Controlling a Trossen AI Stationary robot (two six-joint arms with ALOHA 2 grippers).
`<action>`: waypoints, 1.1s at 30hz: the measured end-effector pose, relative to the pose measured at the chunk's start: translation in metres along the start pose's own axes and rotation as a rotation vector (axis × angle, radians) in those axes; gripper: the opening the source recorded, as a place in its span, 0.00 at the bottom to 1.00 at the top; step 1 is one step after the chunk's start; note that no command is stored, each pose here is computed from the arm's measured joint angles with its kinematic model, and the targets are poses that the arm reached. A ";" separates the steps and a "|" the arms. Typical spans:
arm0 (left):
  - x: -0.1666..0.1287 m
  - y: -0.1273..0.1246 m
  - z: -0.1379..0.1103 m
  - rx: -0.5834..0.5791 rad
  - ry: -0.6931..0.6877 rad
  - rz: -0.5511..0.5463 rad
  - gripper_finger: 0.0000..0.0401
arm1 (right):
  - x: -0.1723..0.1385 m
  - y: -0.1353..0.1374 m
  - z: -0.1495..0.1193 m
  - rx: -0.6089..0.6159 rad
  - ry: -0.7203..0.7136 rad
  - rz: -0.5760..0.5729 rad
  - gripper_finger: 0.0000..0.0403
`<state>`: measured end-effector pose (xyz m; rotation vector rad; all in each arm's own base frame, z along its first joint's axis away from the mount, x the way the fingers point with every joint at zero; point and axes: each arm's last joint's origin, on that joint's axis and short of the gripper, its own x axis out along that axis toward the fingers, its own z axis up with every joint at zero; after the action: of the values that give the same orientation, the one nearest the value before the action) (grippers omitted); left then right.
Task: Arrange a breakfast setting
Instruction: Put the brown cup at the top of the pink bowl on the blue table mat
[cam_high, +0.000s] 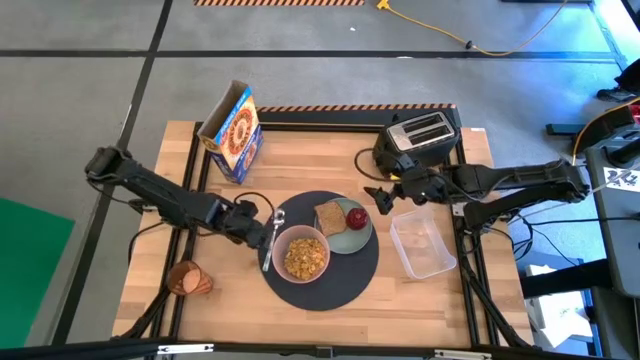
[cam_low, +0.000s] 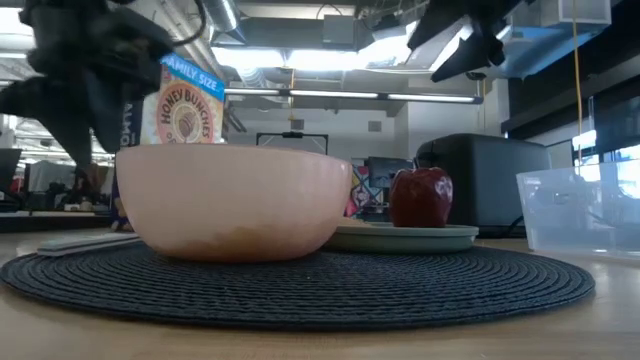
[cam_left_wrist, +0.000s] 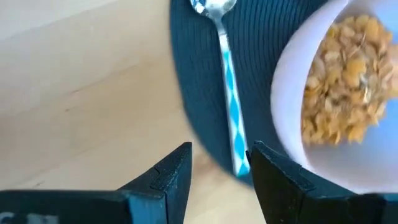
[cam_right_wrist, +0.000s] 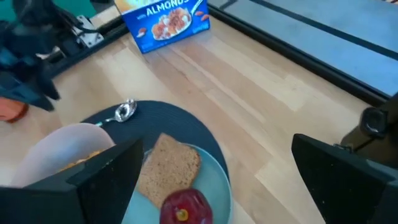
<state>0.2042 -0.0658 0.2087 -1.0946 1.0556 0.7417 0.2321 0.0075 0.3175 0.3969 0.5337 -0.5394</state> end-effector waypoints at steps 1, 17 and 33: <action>-0.005 0.003 -0.001 0.010 0.009 0.000 0.38 | 0.003 -0.001 0.000 -0.010 0.002 -0.007 0.99; -0.147 0.008 0.010 0.411 -0.032 -0.096 0.38 | 0.027 0.007 0.011 -0.013 -0.033 0.094 0.99; -0.198 0.040 -0.007 0.665 0.285 -0.120 0.38 | 0.027 0.008 0.011 0.035 -0.029 0.105 0.99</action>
<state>0.0976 -0.0566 0.3806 -0.6823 1.3354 0.1059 0.2602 -0.0012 0.3128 0.4473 0.4731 -0.4535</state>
